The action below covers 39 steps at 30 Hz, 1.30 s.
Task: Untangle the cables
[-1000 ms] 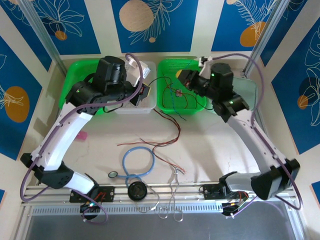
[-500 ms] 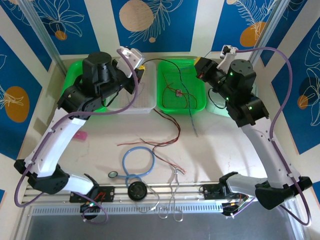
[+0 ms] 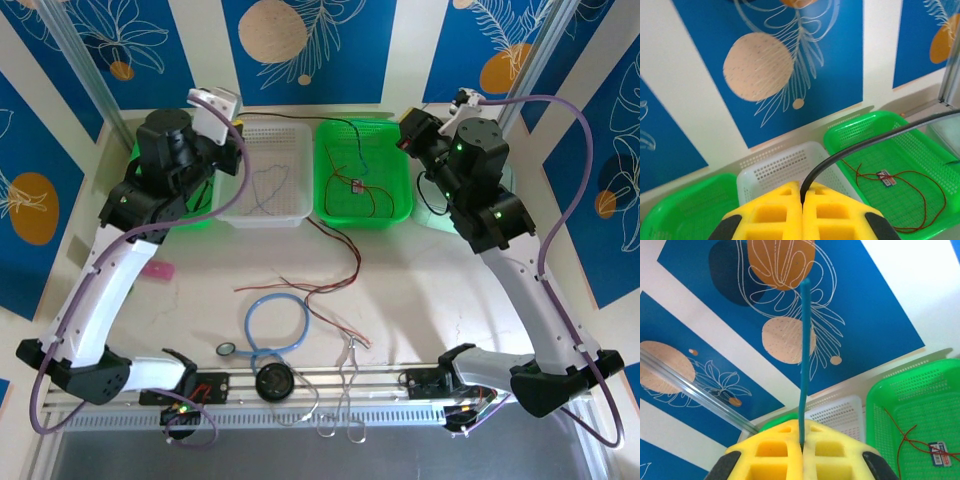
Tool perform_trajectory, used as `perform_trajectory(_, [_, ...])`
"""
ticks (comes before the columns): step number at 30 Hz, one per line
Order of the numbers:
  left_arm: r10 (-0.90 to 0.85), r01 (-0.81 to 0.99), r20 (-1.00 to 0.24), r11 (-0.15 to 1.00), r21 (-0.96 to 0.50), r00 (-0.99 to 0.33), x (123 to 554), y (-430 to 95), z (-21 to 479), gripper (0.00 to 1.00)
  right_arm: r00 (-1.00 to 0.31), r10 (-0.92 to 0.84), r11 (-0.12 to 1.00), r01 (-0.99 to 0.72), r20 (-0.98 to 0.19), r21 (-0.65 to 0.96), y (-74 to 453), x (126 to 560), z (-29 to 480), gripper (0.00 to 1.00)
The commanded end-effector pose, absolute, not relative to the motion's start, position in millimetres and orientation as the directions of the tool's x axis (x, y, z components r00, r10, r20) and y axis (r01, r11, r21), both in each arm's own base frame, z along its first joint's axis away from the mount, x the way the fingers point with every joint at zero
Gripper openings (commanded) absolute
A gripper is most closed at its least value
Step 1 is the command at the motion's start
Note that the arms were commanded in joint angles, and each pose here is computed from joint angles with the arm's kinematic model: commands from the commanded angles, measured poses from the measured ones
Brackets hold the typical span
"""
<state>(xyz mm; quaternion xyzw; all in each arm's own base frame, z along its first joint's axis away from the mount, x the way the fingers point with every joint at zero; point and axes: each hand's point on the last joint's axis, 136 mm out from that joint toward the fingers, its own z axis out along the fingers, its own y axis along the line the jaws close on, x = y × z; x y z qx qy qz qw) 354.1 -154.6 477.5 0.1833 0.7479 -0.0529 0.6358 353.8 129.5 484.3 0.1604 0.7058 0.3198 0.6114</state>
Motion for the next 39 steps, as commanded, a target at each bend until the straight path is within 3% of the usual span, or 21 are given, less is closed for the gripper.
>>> perform_trajectory(1, [0.074,0.276,-0.991,0.96,0.04,-0.114,348,-129,495,0.0,-0.06,0.627,0.772,-0.093,-0.777,0.629,98,347,505,0.0])
perform_trajectory(15, [-0.016,0.151,-0.966,0.987,-0.056,-0.258,354,-85,461,0.0,-0.014,0.637,0.77,0.066,-0.771,0.635,46,344,483,0.0])
perform_trajectory(25, [-0.284,0.063,-0.901,0.945,-0.32,-0.328,353,-48,436,0.0,-0.007,0.646,0.758,0.13,-0.764,0.64,21,345,468,0.0])
perform_trajectory(39, [-0.579,-0.137,-0.756,0.812,-0.567,-0.305,369,16,388,0.0,-0.005,0.651,0.744,0.202,-0.759,0.636,-5,338,450,0.0])
